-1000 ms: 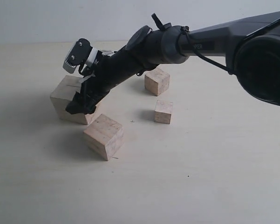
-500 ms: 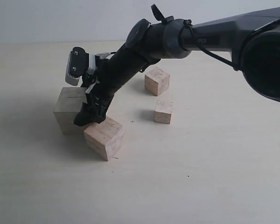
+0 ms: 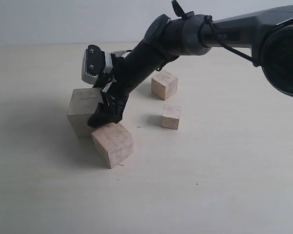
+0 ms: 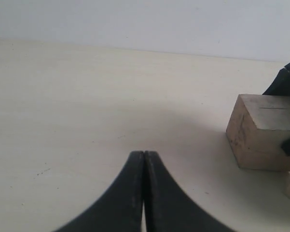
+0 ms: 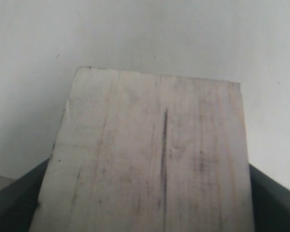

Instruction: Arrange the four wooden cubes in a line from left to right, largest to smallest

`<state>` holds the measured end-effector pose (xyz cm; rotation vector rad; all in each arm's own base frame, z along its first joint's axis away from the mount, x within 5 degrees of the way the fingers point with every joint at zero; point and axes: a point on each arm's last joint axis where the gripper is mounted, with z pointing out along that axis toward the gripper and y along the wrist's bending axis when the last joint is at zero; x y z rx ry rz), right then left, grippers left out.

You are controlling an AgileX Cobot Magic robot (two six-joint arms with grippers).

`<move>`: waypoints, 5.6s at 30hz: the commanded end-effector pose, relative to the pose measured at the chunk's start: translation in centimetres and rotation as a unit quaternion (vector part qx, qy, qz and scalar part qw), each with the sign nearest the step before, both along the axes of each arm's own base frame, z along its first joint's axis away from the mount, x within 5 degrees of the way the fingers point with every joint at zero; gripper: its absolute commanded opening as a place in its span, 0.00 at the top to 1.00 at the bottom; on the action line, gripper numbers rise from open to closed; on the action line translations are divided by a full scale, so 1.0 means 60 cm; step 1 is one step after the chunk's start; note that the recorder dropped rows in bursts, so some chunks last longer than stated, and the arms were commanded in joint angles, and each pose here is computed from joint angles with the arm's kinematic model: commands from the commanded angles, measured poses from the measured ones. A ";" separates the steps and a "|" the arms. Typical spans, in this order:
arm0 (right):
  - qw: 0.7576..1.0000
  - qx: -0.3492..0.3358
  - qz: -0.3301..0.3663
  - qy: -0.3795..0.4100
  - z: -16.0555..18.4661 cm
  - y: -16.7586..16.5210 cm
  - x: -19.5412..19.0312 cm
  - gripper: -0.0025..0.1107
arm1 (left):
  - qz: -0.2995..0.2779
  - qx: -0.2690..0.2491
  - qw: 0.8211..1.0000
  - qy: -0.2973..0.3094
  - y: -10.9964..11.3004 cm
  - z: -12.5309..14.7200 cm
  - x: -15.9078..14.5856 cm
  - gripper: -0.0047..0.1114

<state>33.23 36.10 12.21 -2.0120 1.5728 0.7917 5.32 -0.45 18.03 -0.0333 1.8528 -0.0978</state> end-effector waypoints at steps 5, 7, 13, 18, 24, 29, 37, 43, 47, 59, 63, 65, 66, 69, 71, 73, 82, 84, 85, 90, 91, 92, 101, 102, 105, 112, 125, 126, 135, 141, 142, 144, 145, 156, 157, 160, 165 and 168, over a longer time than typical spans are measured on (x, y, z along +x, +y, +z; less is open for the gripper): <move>1.000 0.023 0.017 -0.001 0.016 0.004 -0.003 0.98 | -0.003 -0.001 1.000 -0.006 -0.001 0.001 0.000 0.96; 1.000 0.023 0.005 -0.006 0.015 0.004 0.000 0.98 | -0.003 -0.001 1.000 -0.006 -0.001 0.001 0.000 0.96; 1.000 0.021 -0.003 -0.010 0.009 0.005 0.003 0.98 | -0.003 -0.001 1.000 -0.006 -0.001 0.001 0.000 0.96; 1.000 0.017 -0.002 -0.005 -0.003 0.005 0.003 0.97 | -0.003 -0.001 1.000 -0.006 -0.001 0.001 0.000 0.96; 1.000 0.021 -0.005 -0.002 -0.002 0.006 0.003 0.74 | -0.003 -0.001 1.000 -0.006 -0.001 0.001 0.000 0.96; 1.000 0.022 -0.010 0.002 -0.002 0.006 0.003 0.38 | -0.003 -0.001 1.000 -0.006 -0.001 0.001 0.000 0.96; 0.999 0.043 -0.024 0.012 0.013 0.011 0.003 0.08 | -0.003 -0.001 1.000 -0.006 -0.001 0.001 0.000 0.96; 0.998 0.051 -0.030 0.005 0.058 0.007 0.000 0.08 | -0.003 -0.001 1.000 -0.006 -0.001 0.001 0.000 0.96; 0.999 0.045 -0.027 -0.004 0.109 -0.002 -0.008 0.08 | -0.003 -0.001 1.000 -0.006 -0.001 0.001 0.000 0.96; 0.962 -0.017 -0.262 0.077 0.271 -0.062 -0.033 0.51 | -0.003 -0.001 1.000 -0.006 -0.001 0.001 0.000 0.96; 0.957 -0.024 -0.272 0.101 0.297 -0.073 -0.049 0.92 | -0.003 -0.001 1.000 -0.006 -0.001 0.001 0.000 0.96; 0.955 -0.054 -0.266 0.121 0.296 -0.078 -0.059 0.97 | -0.003 -0.001 1.000 -0.006 -0.001 0.001 0.000 0.96; 0.949 -0.078 -0.274 0.136 0.291 -0.083 -0.062 0.98 | -0.003 -0.001 1.000 -0.006 -0.001 0.001 0.000 0.96; 0.924 -0.153 -0.320 0.141 0.265 -0.093 -0.073 0.98 | -0.003 -0.001 1.000 -0.006 -0.001 0.001 0.000 0.96; 0.908 -0.192 -0.346 0.139 0.245 -0.098 -0.089 0.98 | -0.003 -0.001 1.000 -0.006 -0.001 0.001 0.000 0.96; 0.899 -0.208 -0.358 0.143 0.225 -0.096 -0.112 0.98 | -0.003 -0.001 1.000 -0.006 -0.001 0.001 0.000 0.96; 0.906 -0.153 -0.375 0.125 0.165 -0.049 -0.182 0.97 | -0.003 -0.001 1.000 -0.006 -0.001 0.001 0.000 0.96; 0.910 -0.153 -0.368 0.120 0.157 -0.043 -0.185 0.92 | -0.003 -0.001 1.000 -0.006 -0.001 0.001 0.000 0.96; 0.913 -0.155 -0.359 0.115 0.154 -0.041 -0.187 0.88 | -0.003 -0.001 1.000 -0.006 -0.001 0.001 0.000 0.96; 0.913 -0.170 -0.353 0.114 0.139 -0.039 -0.185 0.45 | -0.003 -0.001 1.000 -0.006 -0.001 0.001 0.000 0.96; 0.912 -0.171 -0.354 0.115 0.137 -0.038 -0.185 0.33 | -0.003 -0.001 1.000 -0.006 -0.001 0.001 0.000 0.96; 0.911 -0.172 -0.356 0.116 0.136 -0.038 -0.185 0.23 | -0.003 -0.001 1.000 -0.006 -0.001 0.001 0.000 0.96; 0.876 -0.202 -0.423 0.115 0.103 -0.042 -0.171 0.13 | -0.003 -0.001 1.000 -0.006 -0.001 0.001 0.000 0.96; 0.875 -0.206 -0.423 0.117 0.098 -0.042 -0.171 0.13 | -0.003 -0.001 1.000 -0.006 -0.001 0.001 0.000 0.96; 0.869 -0.215 -0.425 0.134 0.084 -0.038 -0.173 0.13 | -0.003 -0.001 1.000 -0.006 -0.001 0.001 0.000 0.96; 0.862 -0.241 -0.424 0.138 0.048 -0.036 -0.171 0.13 | -0.003 -0.001 1.000 -0.006 -0.001 0.001 0.000 0.96; 0.869 -0.347 -0.350 0.051 0.126 -0.099 -0.184 0.98 | -0.003 -0.001 1.000 -0.006 -0.001 0.001 0.000 0.96; 0.871 -0.340 -0.353 0.037 0.139 -0.105 -0.179 0.98 | -0.003 -0.001 1.000 -0.006 -0.001 0.001 0.000 0.96; 0.877 -0.224 -0.424 -0.022 0.220 -0.258 -0.020 0.98 | -0.003 -0.001 1.000 -0.006 -0.001 0.001 0.000 0.96; 0.943 -0.181 -0.274 -0.051 0.205 -0.259 0.013 0.98 | -0.003 -0.001 1.000 -0.006 -0.001 0.001 0.000 0.96; 0.951 -0.189 -0.237 -0.069 0.195 -0.257 0.016 0.98 | -0.003 -0.001 1.000 -0.006 -0.001 0.001 0.000 0.96; 0.959 -0.199 -0.178 -0.091 0.175 -0.254 0.021 0.98 | -0.003 -0.001 1.000 -0.006 -0.001 0.001 0.000 0.96; 0.964 -0.198 -0.154 -0.094 0.165 -0.250 0.022 0.98 | -0.003 -0.001 1.000 -0.006 -0.001 0.001 0.000 0.96; 0.993 -0.054 -0.033 -0.104 0.135 -0.189 0.043 0.98 | -0.003 -0.001 1.000 -0.006 -0.001 0.001 0.000 0.96; 0.994 -0.043 -0.040 -0.096 0.133 -0.183 0.049 0.98 | -0.003 -0.001 1.000 -0.006 -0.001 0.001 0.000 0.96; 0.996 -0.029 -0.045 -0.072 0.113 -0.170 0.061 0.98 | -0.003 -0.001 1.000 -0.006 -0.001 0.001 0.000 0.96; 0.998 -0.032 -0.035 -0.035 0.075 -0.163 0.064 0.98 | -0.003 -0.001 1.000 -0.006 -0.001 0.001 0.000 0.96; 0.998 -0.037 -0.035 -0.023 0.056 -0.162 0.066 0.98 | -0.003 -0.001 1.000 -0.006 -0.001 0.001 0.000 0.96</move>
